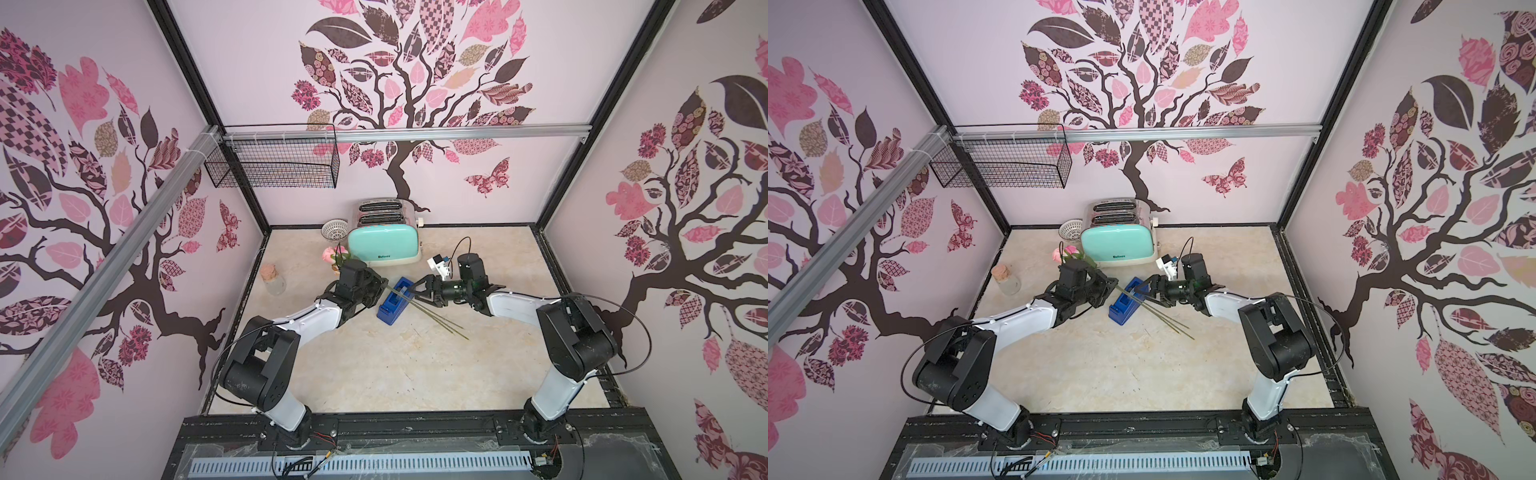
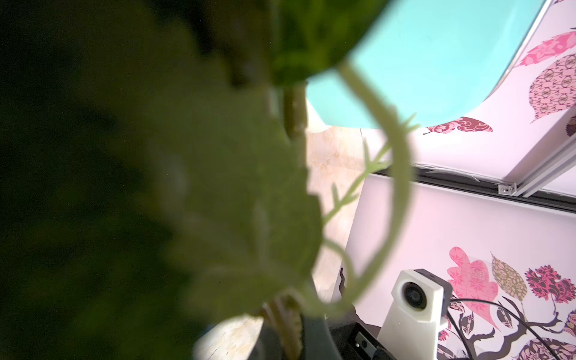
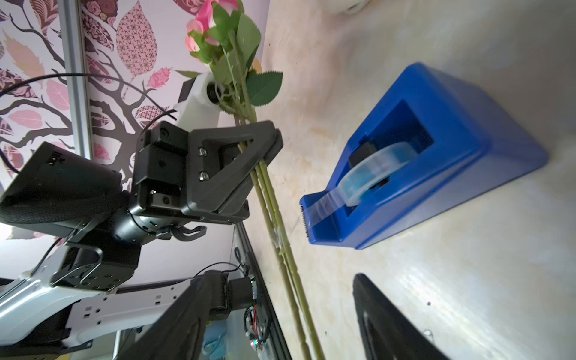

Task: Wrap bouquets with tape
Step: Wrap the tape around the bouquet.

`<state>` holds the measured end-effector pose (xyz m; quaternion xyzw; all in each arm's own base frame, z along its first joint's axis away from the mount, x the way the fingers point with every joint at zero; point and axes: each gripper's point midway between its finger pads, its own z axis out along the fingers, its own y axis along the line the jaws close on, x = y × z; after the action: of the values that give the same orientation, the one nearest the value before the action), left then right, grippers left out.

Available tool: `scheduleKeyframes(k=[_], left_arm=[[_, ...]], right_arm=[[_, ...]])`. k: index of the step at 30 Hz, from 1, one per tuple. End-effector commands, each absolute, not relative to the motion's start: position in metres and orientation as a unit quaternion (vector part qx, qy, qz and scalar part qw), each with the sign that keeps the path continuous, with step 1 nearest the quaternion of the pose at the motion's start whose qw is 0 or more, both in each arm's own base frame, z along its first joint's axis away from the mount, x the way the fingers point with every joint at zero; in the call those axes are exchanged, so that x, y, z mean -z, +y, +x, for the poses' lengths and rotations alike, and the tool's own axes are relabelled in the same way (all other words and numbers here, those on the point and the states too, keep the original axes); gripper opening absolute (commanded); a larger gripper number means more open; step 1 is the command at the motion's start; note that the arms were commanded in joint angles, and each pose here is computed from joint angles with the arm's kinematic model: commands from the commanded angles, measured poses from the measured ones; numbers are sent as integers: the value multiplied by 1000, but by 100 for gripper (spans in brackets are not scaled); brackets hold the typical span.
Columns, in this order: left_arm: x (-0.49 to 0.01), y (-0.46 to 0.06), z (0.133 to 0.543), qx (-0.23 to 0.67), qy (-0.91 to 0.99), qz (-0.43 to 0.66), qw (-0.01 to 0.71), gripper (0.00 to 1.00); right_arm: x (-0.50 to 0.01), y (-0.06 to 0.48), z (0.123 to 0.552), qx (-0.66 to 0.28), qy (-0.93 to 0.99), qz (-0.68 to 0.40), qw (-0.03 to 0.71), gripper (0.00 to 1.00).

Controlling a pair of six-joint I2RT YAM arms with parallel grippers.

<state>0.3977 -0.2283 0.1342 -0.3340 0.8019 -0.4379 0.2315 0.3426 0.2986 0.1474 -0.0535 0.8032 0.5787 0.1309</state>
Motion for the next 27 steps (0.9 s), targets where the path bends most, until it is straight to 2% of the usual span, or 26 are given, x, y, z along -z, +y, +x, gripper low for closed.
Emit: scheduleKeyframes(k=[1, 3, 5, 9, 15, 27], left_arm=[[-136, -230, 400, 445, 800, -325, 239, 0], [-136, -230, 401, 446, 799, -325, 239, 0], [-137, -231, 401, 447, 799, -323, 240, 0], [-139, -231, 402, 447, 799, -321, 243, 0], [-137, -231, 402, 448, 799, -320, 242, 0], [-138, -233, 403, 452, 797, -319, 242, 0]], right_arm=[[-150, 310, 334, -604, 787, -84, 96, 67], [-147, 313, 332, -607, 786, -86, 82, 62], [-141, 315, 329, -608, 786, -83, 72, 53], [-139, 317, 326, -619, 779, -80, 64, 48], [-142, 323, 326, -643, 761, -76, 48, 30], [-135, 326, 324, -649, 756, -75, 37, 23]])
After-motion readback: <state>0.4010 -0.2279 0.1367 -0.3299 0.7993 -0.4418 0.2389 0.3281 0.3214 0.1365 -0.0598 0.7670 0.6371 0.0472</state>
